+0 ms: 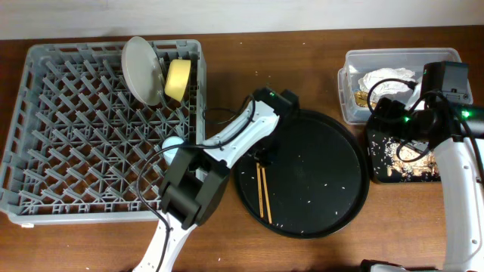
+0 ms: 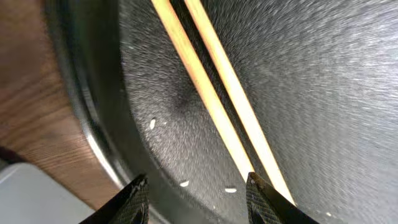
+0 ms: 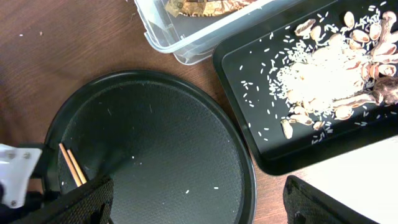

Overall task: Sort waste into correct bins and load items into the dishwasher rack
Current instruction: 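Grasp one wooden chopstick with the left gripper and place it in the rack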

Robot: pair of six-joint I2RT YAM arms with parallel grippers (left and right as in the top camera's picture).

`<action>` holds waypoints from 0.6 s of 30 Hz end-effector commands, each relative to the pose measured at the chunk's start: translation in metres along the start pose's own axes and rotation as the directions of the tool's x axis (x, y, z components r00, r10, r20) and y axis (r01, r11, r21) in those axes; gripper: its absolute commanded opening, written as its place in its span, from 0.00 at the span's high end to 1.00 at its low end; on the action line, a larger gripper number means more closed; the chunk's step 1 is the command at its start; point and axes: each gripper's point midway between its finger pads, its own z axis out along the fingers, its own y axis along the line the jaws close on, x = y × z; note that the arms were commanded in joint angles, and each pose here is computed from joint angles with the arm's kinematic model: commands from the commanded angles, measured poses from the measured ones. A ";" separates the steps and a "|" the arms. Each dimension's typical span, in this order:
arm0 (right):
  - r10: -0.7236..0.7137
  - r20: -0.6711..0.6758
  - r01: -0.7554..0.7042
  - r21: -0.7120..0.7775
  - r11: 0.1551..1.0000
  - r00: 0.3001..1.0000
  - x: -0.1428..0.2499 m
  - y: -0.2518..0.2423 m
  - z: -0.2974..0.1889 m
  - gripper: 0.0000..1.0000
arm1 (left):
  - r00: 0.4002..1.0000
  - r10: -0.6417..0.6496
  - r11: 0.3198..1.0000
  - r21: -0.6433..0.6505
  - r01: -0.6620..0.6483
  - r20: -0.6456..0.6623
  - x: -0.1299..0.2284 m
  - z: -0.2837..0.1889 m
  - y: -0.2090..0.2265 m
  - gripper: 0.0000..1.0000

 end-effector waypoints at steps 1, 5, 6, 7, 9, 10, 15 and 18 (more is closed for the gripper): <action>0.003 0.008 -0.003 0.012 1.000 1.000 -0.002 -0.002 -0.001 0.12 | 1.000 -0.006 1.000 0.017 0.006 0.007 -0.003 0.014 -0.005 0.51; 0.003 0.007 -0.003 0.012 1.000 1.000 -0.002 -0.002 -0.001 0.11 | 0.999 0.004 0.999 0.033 -0.006 0.050 -0.012 0.013 -0.014 0.51; 0.003 0.007 -0.003 0.012 1.000 1.000 -0.002 -0.002 -0.001 0.11 | 0.998 0.007 0.999 0.034 -0.009 0.056 -0.013 0.013 -0.016 0.50; 0.003 0.007 -0.003 0.012 1.000 1.000 -0.002 -0.002 -0.001 0.11 | 0.998 0.012 0.999 0.036 -0.014 0.064 -0.014 0.013 -0.019 0.51; 0.002 0.007 -0.002 0.012 1.000 1.000 -0.002 -0.002 -0.001 0.11 | 0.996 0.031 0.999 0.041 -0.035 0.088 -0.017 0.017 -0.030 0.51; 0.002 0.004 -0.002 0.013 1.000 1.000 -0.001 -0.003 -0.001 0.11 | 0.995 0.043 0.997 0.053 -0.048 0.094 -0.016 0.024 -0.038 0.51; 0.003 -0.006 -0.003 0.016 1.000 1.000 0.001 -0.003 -0.001 0.11 | 0.997 0.025 0.996 0.086 -0.031 0.075 -0.013 0.038 -0.038 0.85; 0.004 -0.006 -0.004 0.016 1.000 1.000 0.001 -0.003 -0.001 0.11 | 0.997 0.026 0.996 0.086 -0.032 0.077 -0.014 0.036 -0.039 0.99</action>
